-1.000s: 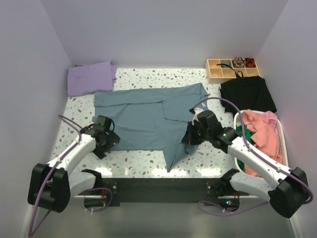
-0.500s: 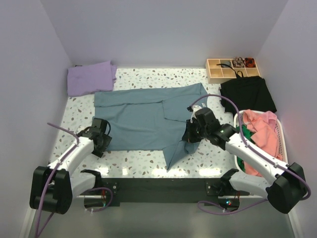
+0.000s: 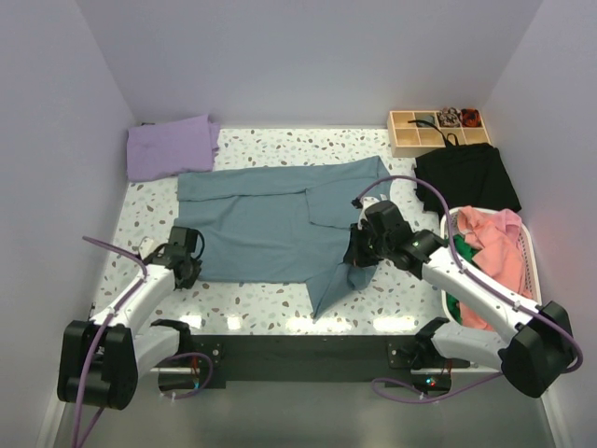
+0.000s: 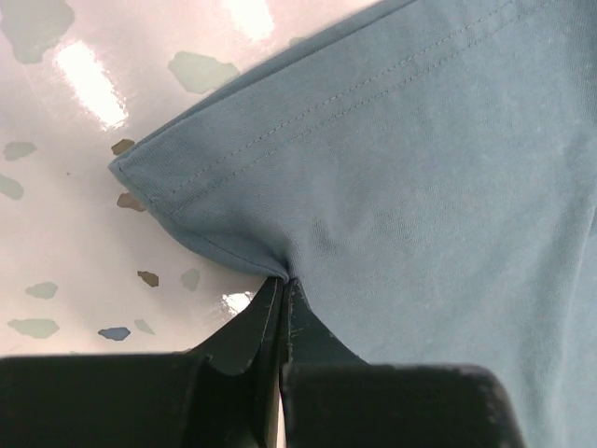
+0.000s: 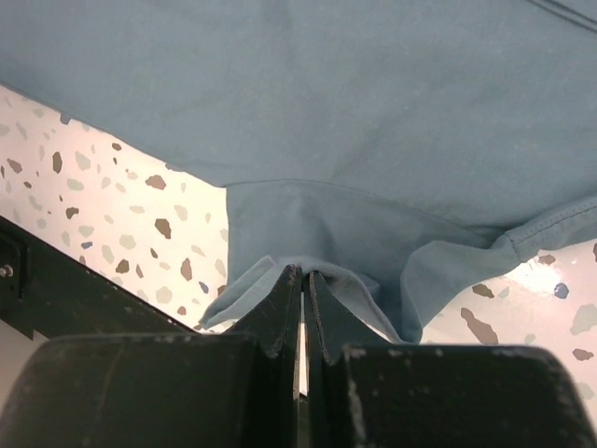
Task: Fold and stack the t-shirts
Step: Grap the side of the flattened tshirt closest away from the robot with both arms
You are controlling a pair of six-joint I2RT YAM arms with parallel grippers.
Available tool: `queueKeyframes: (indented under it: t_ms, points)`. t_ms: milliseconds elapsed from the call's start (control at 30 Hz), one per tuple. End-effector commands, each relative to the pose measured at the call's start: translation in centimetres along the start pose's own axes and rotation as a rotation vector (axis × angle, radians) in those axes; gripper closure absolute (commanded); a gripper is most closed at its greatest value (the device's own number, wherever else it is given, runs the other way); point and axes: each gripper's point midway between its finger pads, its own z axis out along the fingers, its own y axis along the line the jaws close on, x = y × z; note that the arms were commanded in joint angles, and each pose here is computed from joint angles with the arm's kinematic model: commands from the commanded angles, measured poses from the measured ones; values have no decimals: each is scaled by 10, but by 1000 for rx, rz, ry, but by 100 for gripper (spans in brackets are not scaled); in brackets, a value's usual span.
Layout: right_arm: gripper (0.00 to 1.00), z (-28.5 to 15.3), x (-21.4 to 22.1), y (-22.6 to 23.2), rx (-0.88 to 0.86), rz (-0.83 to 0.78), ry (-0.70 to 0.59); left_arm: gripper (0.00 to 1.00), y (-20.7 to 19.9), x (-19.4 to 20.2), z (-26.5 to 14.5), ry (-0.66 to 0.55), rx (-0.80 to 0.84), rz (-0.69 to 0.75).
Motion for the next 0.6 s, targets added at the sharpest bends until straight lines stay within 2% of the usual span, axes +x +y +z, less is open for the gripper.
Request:
queueKeyframes:
  t_ms: [0, 367, 567]
  points:
    - [100, -11, -20, 0, 35, 4, -62, 100, 8, -1, 5, -7, -8, 88]
    - [100, -65, -60, -17, 170, 3, -278, 100, -18, -11, -10, -11, 110, 254]
    - [100, -84, -72, -27, 244, 15, -338, 100, -30, -24, -21, -40, 136, 354]
